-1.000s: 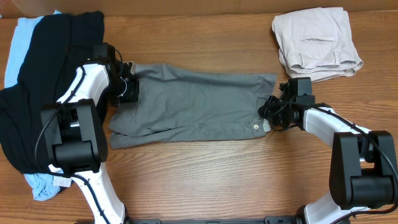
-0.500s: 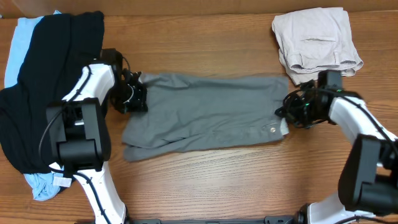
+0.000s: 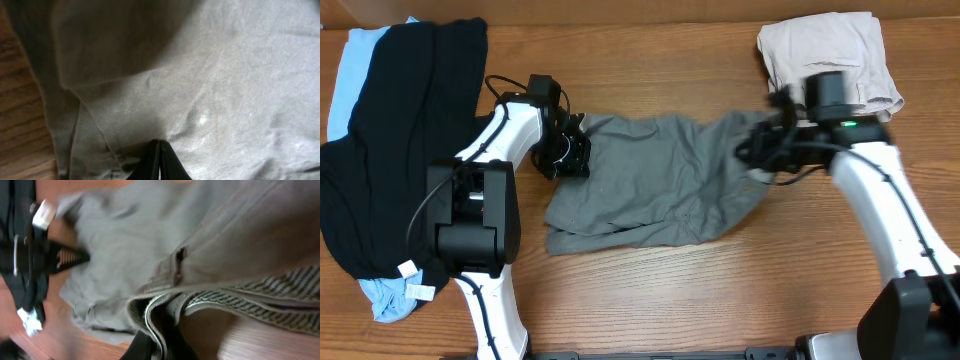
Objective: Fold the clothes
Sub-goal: 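Fold the right half over toward the left gripper with the right gripper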
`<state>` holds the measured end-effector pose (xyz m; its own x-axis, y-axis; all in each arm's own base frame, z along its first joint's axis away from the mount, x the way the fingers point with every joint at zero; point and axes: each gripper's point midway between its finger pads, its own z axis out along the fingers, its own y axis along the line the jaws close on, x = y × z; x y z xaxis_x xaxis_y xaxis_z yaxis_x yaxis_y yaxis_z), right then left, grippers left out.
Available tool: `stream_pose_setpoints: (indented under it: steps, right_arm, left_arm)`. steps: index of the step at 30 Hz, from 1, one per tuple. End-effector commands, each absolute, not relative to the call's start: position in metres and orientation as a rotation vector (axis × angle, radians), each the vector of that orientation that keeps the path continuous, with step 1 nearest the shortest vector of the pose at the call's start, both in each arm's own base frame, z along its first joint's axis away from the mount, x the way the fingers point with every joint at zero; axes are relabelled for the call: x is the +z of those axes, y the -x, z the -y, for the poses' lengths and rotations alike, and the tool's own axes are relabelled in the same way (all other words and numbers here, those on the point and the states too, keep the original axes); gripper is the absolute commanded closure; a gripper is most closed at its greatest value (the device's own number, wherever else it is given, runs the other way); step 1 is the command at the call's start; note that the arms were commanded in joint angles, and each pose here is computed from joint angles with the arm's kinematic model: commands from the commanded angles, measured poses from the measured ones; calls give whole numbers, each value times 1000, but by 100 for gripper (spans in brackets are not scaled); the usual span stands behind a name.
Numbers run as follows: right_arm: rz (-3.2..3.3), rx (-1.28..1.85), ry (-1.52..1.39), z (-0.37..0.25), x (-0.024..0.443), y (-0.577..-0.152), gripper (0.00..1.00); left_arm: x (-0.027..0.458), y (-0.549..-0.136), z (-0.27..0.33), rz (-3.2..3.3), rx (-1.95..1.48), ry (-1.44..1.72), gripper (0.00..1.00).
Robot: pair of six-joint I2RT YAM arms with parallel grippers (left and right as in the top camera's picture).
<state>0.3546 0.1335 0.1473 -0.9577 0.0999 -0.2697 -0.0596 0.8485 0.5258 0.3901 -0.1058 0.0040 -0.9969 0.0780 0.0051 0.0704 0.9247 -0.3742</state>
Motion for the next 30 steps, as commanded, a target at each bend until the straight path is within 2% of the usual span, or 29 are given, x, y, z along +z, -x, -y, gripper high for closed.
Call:
stream_pose_setpoints:
  steps: [1,11,20,25,29,30]
  right_arm:
    - [-2686,771,112,-186,163,-349,96]
    - [-2466,753,305,-297,182,-345,96]
    - [-2529,797,250,-321,140,-354,96]
    - [-2529,813,226,-327,131,-360,96]
    - [-2535,810,225,-327,128,-360,96]
    - [-2535,810,225,-327,128,-360,96]
  left_arm:
    - [-9,-384,112,3023,604,78,96]
    - [-8,-385,115,3022,627,58,96]
    - [-7,-386,114,3020,627,54,96]
    - [10,-384,108,2985,606,28,96]
    - [40,-390,97,2978,559,19,84]
    - [50,-393,94,2985,543,15,78]
